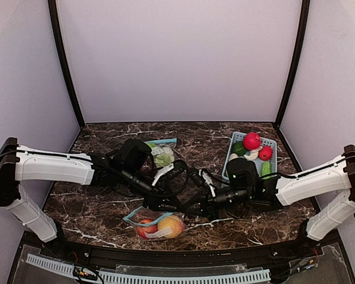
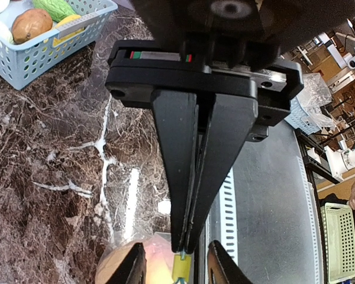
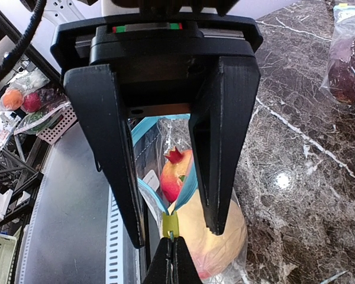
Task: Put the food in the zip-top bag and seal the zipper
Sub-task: Hold the zipper food storage bag, then zip the zipper of the food storage bag.
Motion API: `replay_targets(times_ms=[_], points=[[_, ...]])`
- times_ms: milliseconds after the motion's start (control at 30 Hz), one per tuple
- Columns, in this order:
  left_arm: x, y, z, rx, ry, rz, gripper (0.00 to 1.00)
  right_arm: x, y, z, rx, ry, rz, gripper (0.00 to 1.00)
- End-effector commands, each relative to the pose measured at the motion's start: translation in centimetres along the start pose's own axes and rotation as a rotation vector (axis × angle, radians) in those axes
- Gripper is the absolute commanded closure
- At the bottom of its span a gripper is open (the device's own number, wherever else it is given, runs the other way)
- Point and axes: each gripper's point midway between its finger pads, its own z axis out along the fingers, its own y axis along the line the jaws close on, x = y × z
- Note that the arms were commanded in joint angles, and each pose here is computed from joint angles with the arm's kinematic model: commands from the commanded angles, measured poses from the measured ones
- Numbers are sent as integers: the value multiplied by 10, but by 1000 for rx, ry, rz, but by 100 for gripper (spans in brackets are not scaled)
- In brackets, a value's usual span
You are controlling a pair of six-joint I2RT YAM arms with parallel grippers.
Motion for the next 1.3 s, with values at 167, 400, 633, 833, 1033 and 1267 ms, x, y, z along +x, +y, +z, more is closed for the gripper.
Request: replay_targets(times_ms=[167,400,633,833,1033,1267], points=[[12,3,0,-14,55,3,60,-14,1,-4,6,-32,-34,100],[14,6,-2,-39,63,10,76,-14,-1,-4,12,-29,-33,100],[9,3,0,-15,47,4,77,-12,-7,-2,45,-10,-24,100],[5,1,1,0,27,-1,89,-12,-16,-3,101,-4,-9,100],[9,3,-1,-20,28,-5,97,-10,-33,-13,219,-15,30,100],[13,6,-3,-40,36,-7,99,-10,-42,-28,314,-34,44,100]])
